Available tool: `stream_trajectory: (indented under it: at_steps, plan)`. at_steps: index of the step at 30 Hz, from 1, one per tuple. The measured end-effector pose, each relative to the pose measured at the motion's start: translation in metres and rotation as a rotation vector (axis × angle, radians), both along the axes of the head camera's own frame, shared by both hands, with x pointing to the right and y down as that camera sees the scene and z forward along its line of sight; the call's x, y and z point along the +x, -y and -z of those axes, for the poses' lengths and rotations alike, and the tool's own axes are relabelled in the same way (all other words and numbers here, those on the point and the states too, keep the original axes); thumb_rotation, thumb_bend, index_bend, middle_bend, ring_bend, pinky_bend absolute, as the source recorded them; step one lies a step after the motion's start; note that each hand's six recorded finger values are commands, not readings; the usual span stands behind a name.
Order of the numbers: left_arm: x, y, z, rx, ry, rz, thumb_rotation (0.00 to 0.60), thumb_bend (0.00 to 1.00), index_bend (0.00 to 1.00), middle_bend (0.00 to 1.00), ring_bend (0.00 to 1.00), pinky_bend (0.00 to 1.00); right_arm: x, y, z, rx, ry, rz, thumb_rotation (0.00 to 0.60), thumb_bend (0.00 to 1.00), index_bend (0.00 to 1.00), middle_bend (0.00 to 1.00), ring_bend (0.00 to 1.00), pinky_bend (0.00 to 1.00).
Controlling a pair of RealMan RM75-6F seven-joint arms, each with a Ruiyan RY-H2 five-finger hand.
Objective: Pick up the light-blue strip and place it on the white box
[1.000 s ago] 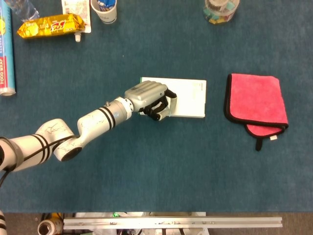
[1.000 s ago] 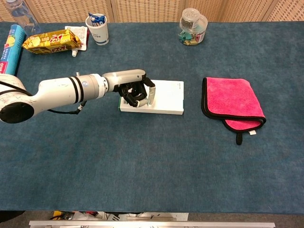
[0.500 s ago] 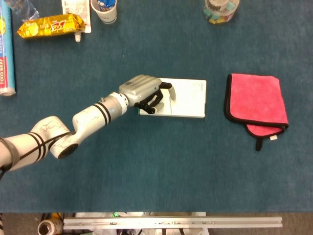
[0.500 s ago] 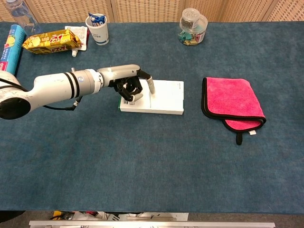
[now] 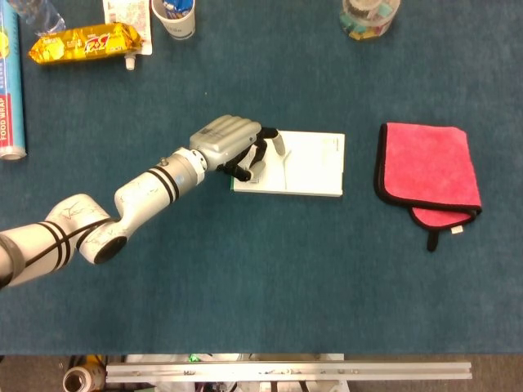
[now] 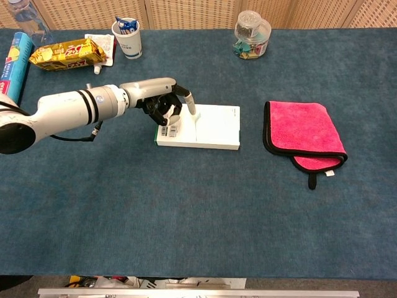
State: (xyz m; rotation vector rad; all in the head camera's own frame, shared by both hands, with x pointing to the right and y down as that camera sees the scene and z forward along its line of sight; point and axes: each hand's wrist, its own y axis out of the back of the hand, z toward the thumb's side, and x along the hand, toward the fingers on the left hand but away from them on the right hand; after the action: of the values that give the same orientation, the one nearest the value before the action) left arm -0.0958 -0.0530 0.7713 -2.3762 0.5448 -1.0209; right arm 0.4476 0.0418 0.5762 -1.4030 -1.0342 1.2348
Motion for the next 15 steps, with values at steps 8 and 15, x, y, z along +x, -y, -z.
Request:
stream_trajectory:
  at_steps: [8, 15]
  plan:
    - [0.003, -0.001, 0.01, 0.009, -0.016, 0.006, 0.6, 0.49, 0.33, 0.58, 0.69, 0.6, 0.002, -0.002, 0.0, 0.0, 0.001, -0.004, 0.6, 0.19, 0.27, 0.39, 0.37, 0.41]
    - [0.011, -0.007, 0.01, 0.058, 0.036, -0.056, 0.6, 0.49, 0.33, 0.47, 0.61, 0.49, 0.005, -0.003, 0.001, 0.002, 0.004, -0.011, 0.6, 0.19, 0.27, 0.39, 0.37, 0.41]
